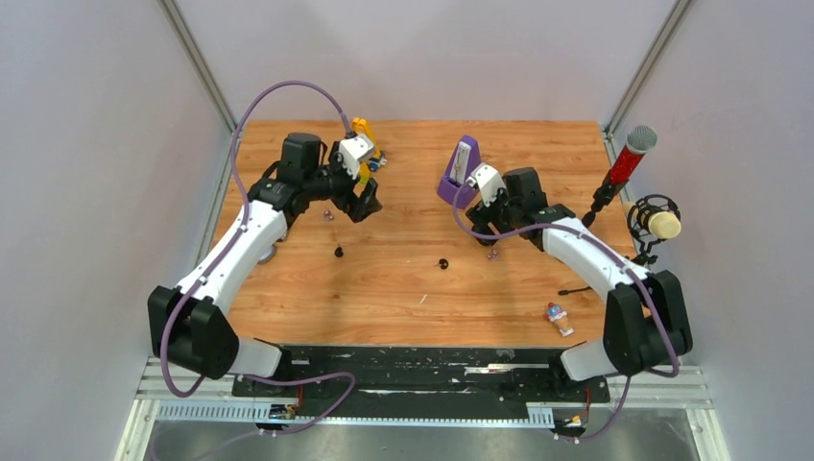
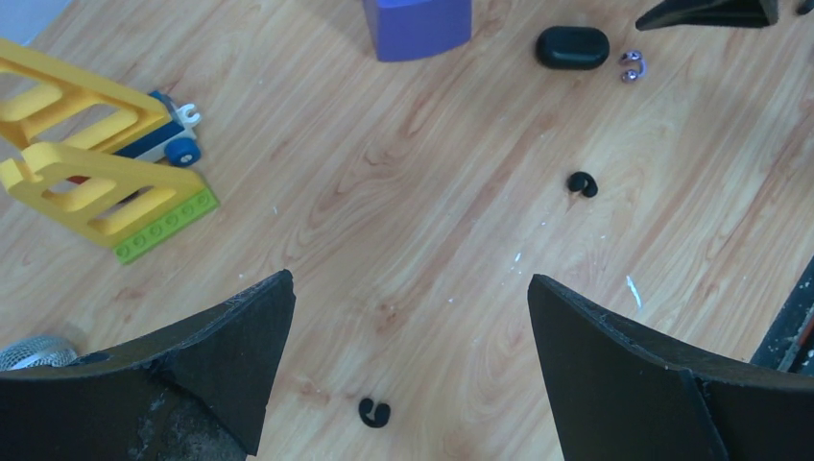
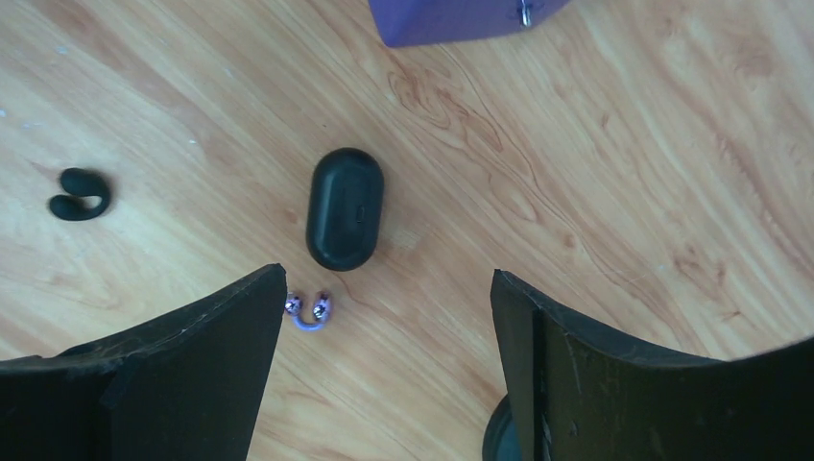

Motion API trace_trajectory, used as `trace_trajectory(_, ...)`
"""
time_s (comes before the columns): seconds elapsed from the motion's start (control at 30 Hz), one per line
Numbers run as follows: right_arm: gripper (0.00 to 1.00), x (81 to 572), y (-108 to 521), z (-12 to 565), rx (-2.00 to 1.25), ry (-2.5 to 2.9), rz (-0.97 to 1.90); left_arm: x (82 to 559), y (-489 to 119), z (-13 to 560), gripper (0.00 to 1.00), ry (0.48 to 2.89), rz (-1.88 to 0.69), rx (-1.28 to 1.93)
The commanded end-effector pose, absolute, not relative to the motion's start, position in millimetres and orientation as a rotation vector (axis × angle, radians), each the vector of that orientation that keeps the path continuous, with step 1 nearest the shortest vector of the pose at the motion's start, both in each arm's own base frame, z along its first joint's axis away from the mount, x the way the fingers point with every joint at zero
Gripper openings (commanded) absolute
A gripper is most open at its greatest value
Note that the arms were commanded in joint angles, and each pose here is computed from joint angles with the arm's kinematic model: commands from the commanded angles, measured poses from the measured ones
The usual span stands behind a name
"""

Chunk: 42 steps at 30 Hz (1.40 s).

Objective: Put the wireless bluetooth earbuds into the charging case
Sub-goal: Pick up the charging case from the center of the board.

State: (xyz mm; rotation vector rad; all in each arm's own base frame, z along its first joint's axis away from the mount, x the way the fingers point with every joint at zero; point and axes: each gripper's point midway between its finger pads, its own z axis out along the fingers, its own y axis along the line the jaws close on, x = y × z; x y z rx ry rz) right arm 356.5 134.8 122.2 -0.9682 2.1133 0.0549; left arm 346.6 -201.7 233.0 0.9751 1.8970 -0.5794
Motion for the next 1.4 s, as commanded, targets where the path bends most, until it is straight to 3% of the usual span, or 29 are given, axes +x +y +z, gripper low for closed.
trace_trajectory(0.0, 0.79, 380, 135, 125, -0.945, 2.115, 0.081, 342, -194, 248, 1.0, 1.823, -0.504, 0.995)
trace_trajectory(0.5, 0.73, 384, 146, 81, -0.985, 2.305, 0.293, 339, -190, 240, 1.0, 1.829, -0.488, 0.971)
trace_trajectory(1.37, 0.66, 370, 140, 31, -1.01, 2.45, 0.278, 339, -191, 238, 1.0, 1.82, -0.506, 0.936)
